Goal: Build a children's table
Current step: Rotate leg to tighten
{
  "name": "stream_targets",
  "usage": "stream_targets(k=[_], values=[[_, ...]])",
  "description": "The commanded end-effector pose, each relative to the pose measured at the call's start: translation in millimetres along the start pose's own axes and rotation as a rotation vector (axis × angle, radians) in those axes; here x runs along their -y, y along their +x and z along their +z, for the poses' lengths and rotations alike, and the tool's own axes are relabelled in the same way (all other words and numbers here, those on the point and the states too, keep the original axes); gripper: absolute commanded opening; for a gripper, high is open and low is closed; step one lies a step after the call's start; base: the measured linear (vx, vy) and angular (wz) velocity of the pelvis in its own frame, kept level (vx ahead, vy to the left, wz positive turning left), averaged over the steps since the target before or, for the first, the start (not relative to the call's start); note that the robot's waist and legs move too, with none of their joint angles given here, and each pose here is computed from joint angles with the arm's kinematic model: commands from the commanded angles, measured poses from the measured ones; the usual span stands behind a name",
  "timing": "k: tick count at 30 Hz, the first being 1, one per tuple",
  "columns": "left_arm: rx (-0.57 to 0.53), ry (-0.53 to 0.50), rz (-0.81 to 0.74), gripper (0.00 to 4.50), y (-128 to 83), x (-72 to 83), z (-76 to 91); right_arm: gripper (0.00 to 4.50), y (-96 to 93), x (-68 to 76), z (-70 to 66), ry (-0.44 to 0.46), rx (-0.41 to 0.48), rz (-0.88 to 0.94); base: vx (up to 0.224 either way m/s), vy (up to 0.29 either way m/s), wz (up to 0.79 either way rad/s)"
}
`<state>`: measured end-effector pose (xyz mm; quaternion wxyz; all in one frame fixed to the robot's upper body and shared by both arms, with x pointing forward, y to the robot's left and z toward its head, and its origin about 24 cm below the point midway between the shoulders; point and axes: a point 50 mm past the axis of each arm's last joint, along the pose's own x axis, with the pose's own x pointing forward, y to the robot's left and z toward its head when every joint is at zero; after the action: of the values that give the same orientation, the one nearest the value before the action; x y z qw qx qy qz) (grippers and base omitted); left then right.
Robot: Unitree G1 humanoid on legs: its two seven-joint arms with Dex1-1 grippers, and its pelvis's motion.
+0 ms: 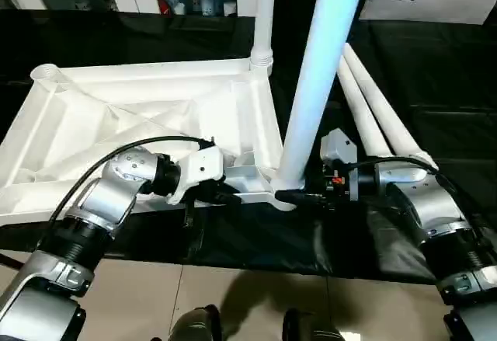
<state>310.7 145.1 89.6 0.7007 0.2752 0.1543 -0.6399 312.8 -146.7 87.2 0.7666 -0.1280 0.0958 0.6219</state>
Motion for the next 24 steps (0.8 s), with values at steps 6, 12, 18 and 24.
stream_targets(k=[6,12,18,24], values=[[-0.045,0.012,-0.084,0.00,4,5.5,-6.8,2.75,1.9,-0.2,3.1,-0.017,0.014,0.023,0.000,0.000,0.00],[-0.029,-0.039,-0.005,0.00,5,1.3,-7.3,2.73,8.9,-9.0,-0.8,0.025,0.073,-0.030,0.000,0.000,0.00],[0.069,-0.149,0.186,0.00,20,-4.8,12.1,2.73,38.8,-14.9,-8.6,0.148,0.145,-0.381,0.000,0.000,0.00],[0.139,-0.278,0.396,0.00,49,-12.0,36.5,2.72,69.3,-17.4,-5.8,0.311,0.207,-0.723,0.000,0.000,0.00]])
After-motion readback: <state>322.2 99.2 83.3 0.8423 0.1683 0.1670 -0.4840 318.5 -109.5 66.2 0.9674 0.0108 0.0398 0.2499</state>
